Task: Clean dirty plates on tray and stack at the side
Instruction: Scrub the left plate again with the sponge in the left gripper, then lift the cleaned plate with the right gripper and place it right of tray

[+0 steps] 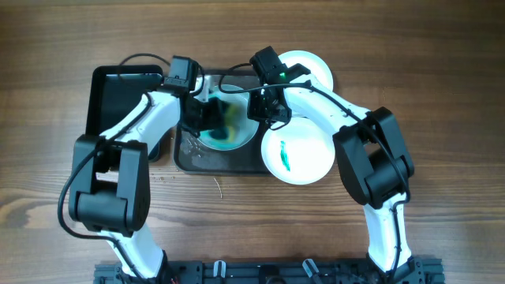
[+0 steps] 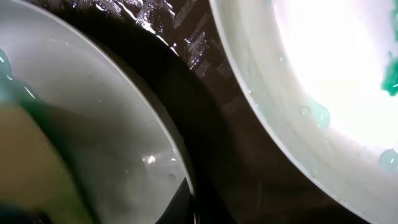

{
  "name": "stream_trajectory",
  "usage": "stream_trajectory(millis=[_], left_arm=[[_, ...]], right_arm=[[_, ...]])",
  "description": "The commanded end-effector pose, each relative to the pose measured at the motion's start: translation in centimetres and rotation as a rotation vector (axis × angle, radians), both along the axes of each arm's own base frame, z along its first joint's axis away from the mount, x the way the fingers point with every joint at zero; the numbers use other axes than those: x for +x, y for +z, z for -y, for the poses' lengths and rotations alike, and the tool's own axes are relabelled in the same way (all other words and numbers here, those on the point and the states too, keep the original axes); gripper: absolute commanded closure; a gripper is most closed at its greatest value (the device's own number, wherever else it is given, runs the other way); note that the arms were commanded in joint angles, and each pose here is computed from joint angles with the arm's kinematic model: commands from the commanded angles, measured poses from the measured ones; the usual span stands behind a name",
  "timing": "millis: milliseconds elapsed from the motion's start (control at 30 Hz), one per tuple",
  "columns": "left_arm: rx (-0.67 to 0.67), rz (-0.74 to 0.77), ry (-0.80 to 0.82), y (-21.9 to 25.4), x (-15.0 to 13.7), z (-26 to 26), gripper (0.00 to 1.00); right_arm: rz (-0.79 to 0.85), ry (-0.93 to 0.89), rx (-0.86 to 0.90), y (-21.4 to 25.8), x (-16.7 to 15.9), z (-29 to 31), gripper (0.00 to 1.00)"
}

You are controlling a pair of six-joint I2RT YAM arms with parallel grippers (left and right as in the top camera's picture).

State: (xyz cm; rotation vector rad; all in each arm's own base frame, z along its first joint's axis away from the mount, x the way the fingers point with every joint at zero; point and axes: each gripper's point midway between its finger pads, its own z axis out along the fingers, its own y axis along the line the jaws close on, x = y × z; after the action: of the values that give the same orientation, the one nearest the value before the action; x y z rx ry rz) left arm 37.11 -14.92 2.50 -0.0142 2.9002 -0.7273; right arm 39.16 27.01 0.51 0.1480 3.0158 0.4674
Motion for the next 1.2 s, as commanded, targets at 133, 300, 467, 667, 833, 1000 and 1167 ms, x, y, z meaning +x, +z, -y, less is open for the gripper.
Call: stream_trajectory(millis=[133,300,467,667,833,1000,1167], left_arm=[[0.088,0.043,0.107,-1.1,1.8,-1.4,0.96],[0.517,0.105,0.44,-1.8,3.3,-10.0,0.96],[0.551,0.037,0.404,-2.3,1.4,-9.8,0.96],[0.146,-0.078,0.094,-1.8,-1.3,-1.9,0.96],[-0.02,-0.011,0.048,2.4,-0.5,-0.1,0.96],[-0.05,0.161,0.122,9.2,1.9,-2.7,0.96],[0.067,0.265,0.351,12.8,3.2,-10.0,0.96]], right_arm=[[-0.022,-0.009,-0.039,-1.6,-0.4,0.8,0.96],[-0.022,-0.004,-0.04,-1.6,-0.4,0.8,0.96],[-0.019,-0.007,-0.037,-1.6,-0.3,0.9,0.96],[-0.023,0.013,-0.018,-1.5,-0.4,0.6,0.96],[-0.026,0.019,-0.017,-1.5,-0.5,0.6,0.96],[-0.024,0.051,0.007,-1.3,-0.6,0.1,0.96],[0.021,0.167,0.057,-0.7,-0.3,-1.0,0.96]])
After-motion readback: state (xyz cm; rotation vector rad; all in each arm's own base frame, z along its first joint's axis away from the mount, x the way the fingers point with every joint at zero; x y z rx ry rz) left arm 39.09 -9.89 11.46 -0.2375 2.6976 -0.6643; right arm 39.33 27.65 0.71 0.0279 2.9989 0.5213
